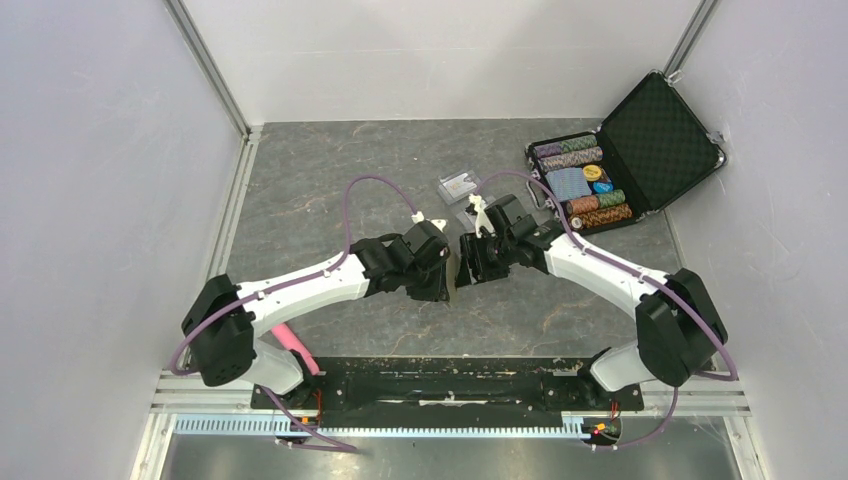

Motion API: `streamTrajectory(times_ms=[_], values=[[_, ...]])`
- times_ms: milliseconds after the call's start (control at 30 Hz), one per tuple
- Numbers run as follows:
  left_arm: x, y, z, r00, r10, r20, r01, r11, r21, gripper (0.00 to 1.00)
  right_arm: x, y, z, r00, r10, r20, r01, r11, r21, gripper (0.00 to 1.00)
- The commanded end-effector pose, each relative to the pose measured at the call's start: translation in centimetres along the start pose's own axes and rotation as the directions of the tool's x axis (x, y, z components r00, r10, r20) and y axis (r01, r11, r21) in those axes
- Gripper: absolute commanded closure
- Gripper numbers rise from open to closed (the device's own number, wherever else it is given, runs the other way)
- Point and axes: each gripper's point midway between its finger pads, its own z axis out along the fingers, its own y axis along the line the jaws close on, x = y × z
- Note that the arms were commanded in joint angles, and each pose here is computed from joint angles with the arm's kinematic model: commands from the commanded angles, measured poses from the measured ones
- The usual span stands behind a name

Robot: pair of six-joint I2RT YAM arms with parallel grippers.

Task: Put the credit cards into the card holder
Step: Open the card holder.

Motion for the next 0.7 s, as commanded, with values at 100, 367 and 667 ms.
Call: streamTrajectory(times_ms=[100, 367, 667], values=[[-1.8, -2.3, -1.0, 0.999, 0.005, 0.047, -0.008, 0.998, 0.065, 0.98, -1.3, -3.3, -0.5, 0.999, -0.015, 0.042, 0.006, 0.979, 0.202, 0.51], [-1.5, -1.9, -0.7, 0.999, -0.002, 0.039, 0.000, 0.999, 0.052, 0.98, -3.0, -1.7, -2.0, 0.994, -0.068, 0.089, 0.053, 0.986, 0.160, 0.45], [-2.1, -1.9, -1.3, 0.996, -0.029, 0.083, 0.023, 0.997, 0.074, 0.98, -1.8, -1.5, -1.8, 0.994, 0.050, 0.094, -0.050, 0.999, -0.004, 0.38]])
